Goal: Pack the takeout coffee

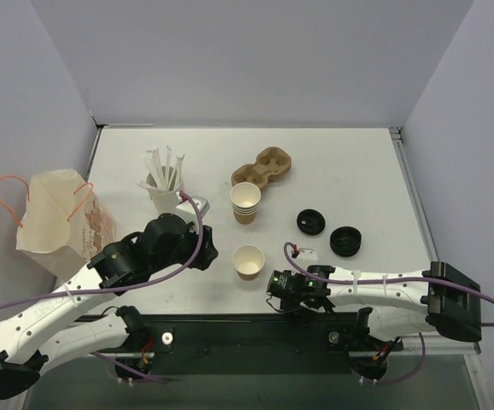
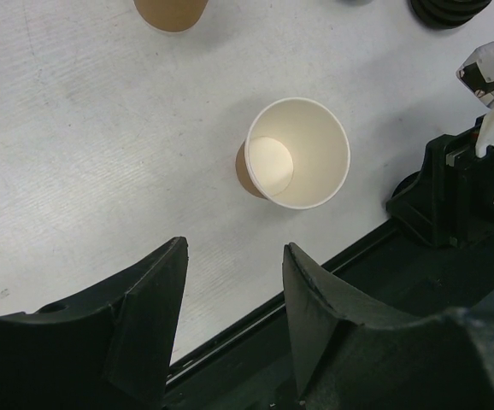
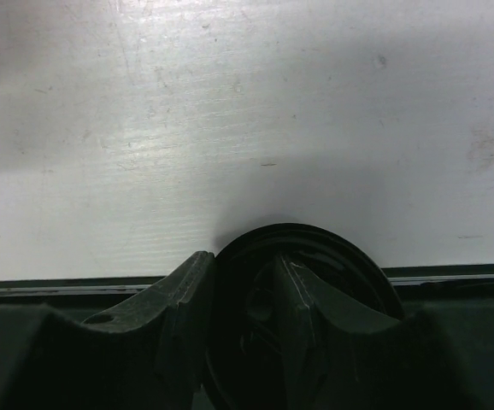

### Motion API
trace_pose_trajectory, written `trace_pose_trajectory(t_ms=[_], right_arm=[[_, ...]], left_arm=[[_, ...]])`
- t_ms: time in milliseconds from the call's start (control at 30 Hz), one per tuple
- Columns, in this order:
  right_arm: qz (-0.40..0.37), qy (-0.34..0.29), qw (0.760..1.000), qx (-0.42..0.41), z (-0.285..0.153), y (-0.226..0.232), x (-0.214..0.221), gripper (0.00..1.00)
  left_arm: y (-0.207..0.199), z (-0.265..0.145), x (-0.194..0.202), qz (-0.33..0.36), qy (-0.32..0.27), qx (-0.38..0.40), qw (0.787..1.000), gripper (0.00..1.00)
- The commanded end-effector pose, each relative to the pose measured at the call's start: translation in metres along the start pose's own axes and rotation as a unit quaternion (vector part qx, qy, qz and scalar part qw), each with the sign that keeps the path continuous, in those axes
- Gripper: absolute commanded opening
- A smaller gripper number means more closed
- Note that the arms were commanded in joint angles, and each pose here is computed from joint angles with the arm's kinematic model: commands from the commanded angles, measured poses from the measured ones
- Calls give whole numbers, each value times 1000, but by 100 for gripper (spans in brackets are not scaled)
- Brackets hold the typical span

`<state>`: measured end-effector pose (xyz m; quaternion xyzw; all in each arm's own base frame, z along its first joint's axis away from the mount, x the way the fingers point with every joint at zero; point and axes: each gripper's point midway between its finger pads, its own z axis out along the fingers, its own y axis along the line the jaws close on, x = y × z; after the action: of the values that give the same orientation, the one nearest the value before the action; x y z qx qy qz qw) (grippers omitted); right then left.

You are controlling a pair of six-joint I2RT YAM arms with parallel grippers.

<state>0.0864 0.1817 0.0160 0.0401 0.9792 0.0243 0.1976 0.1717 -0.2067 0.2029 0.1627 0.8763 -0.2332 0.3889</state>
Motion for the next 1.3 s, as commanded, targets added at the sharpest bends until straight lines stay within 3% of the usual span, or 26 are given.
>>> trace_pose_trajectory(t_ms=[0, 400, 633, 833, 1067, 1267], right_arm=[[-6, -24, 1000, -7, -15, 2, -12, 35], [-49, -21, 999, -6, -34, 0, 10, 41], [-74, -25, 996, 32, -22, -4, 14, 41], [-108, -38, 992, 57, -16, -2, 9, 30], [-121, -32, 990, 62, -14, 1, 11, 28], [-114, -48, 991, 42, -21, 7, 4, 9]], left_arm=[[-1, -4, -4, -7, -11, 6, 1000, 58], [0, -8, -5, -10, -17, 3, 1000, 59], [1, -6, -3, -12, -15, 4, 1000, 59], [-2, -4, -2, -17, -16, 11, 1000, 59], [-3, -4, -4, -18, -17, 12, 1000, 59], [-3, -9, -8, -19, -21, 10, 1000, 59]])
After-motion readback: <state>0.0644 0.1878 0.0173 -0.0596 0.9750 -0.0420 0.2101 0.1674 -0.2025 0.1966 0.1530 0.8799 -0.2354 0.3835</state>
